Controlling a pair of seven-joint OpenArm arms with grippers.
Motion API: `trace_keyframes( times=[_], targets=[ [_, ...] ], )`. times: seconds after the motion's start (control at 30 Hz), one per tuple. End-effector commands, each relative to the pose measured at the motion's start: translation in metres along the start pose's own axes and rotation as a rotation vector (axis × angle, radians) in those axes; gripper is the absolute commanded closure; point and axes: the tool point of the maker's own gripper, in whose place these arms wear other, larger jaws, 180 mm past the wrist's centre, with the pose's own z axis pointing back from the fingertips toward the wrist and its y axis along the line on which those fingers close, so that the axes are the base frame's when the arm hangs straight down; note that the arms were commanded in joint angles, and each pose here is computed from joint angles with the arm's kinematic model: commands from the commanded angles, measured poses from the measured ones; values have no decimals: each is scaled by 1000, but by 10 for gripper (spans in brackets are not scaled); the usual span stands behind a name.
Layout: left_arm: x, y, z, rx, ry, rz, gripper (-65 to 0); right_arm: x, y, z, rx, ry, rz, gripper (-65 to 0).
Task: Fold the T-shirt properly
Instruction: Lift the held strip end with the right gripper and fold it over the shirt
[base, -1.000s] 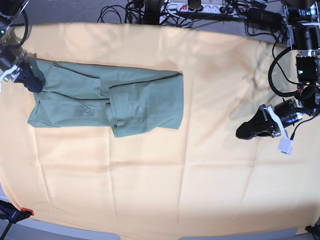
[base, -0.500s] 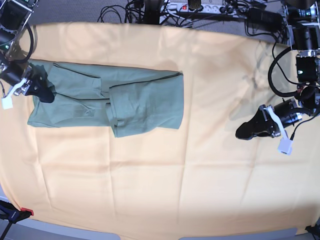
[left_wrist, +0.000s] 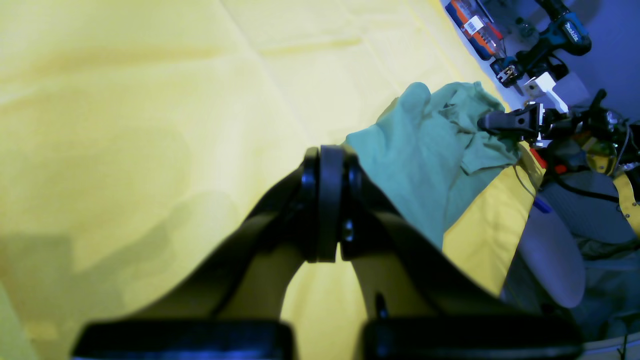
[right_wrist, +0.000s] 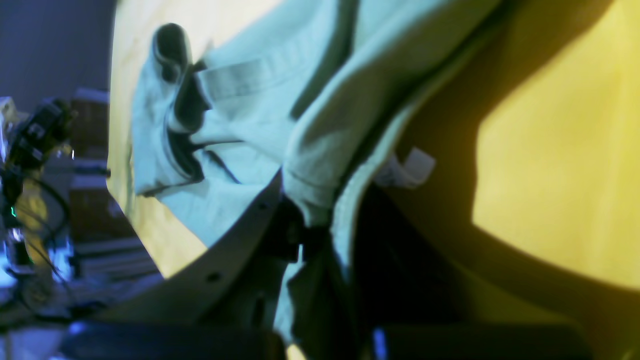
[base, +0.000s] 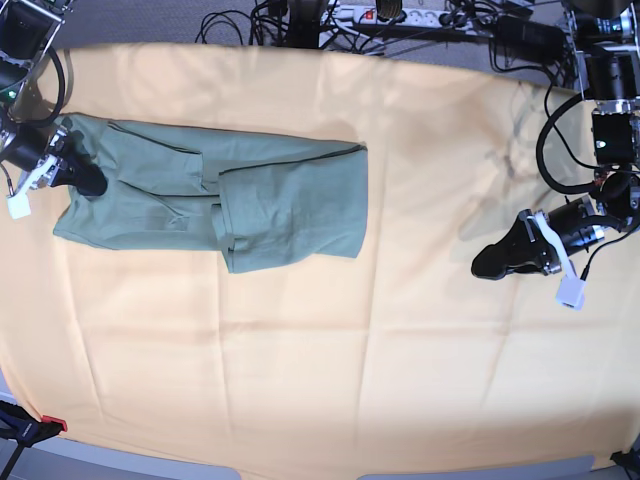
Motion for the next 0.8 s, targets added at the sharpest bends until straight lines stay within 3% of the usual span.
trace_keyframes(
  times=[0.0, 0.33, 0.6, 0.77],
  targets=[
    [21, -4, 6, -11, -46, -39, 0, 25, 6, 13, -17, -33, 79, 0],
    [21, -4, 6, -11, -46, -39, 0, 61, 9, 36, -333, 39, 432, 0],
    [21, -4, 6, -11, -46, -39, 0, 86, 17, 61, -576, 50, 597, 0],
    [20, -4, 5, -14, -48, -37, 0, 93, 57, 60, -556, -11, 701, 0]
  ],
)
